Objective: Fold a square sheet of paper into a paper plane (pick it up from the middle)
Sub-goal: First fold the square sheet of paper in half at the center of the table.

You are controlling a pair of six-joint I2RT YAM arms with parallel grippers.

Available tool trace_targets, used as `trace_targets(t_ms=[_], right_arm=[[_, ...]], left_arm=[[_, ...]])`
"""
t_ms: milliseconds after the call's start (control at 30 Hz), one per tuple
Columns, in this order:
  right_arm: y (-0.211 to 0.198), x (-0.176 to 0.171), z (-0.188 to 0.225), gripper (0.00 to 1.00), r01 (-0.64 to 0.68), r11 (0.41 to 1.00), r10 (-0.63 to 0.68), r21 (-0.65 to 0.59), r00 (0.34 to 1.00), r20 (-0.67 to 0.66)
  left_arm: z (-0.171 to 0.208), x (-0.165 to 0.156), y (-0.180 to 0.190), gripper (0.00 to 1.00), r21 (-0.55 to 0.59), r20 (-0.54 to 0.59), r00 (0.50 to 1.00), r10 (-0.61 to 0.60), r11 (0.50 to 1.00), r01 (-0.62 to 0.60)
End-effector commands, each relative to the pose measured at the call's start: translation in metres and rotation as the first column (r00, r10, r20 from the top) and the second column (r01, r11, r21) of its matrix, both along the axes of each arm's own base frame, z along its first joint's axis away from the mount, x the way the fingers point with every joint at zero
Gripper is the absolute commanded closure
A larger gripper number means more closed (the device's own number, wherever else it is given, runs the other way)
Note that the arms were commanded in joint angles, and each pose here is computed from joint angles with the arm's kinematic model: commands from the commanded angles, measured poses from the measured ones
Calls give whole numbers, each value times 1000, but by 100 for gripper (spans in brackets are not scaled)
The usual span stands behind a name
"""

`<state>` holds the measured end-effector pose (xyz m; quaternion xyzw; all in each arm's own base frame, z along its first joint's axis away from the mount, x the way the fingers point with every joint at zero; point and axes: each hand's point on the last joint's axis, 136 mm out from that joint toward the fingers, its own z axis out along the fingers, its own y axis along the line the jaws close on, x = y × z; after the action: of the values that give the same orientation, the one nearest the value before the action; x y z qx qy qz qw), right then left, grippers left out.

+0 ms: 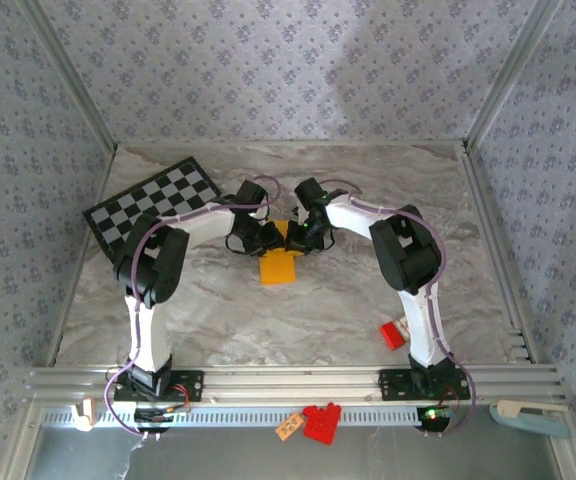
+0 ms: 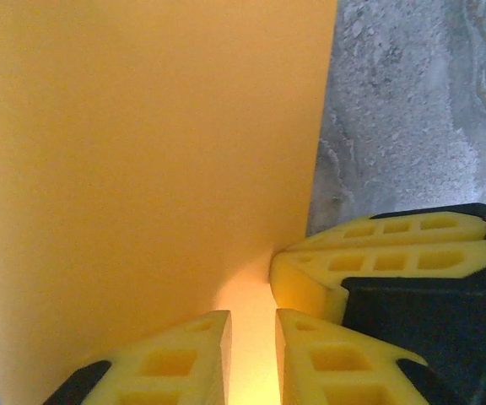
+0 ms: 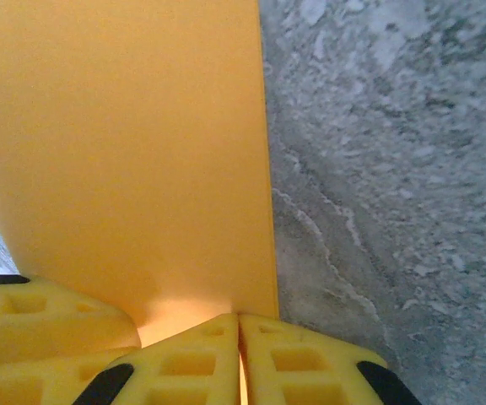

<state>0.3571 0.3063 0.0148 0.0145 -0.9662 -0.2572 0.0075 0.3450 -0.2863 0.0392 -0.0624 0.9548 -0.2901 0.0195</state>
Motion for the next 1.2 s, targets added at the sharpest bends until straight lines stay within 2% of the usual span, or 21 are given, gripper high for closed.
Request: trace_targets(t_ms=[0,600,767,1000,1167], right_arm=[[-66,-43,-79,89,-32,939,-25,-342,987,-160],[-92,-48,-92,91,-88,869,0,-486,984,-179],[-104,-52,-96,92,-117,824,11,-555,982,-190],[-109,-52,-98,93,-123,806,13,-579,982,-190],[-108,-52,-97,94,-121,809,13,-576,982,-189]], left_arm=[[-9,-3,6,79,20,-18,1000,-12,1000,12],[-45,-19,47,83,142,-56,998,24,990,-15],[-40,-19,58,82,97,-53,998,33,995,-28],[-37,-21,87,82,101,-59,995,77,992,-70],[-1,-11,83,82,38,7,997,75,996,-75]])
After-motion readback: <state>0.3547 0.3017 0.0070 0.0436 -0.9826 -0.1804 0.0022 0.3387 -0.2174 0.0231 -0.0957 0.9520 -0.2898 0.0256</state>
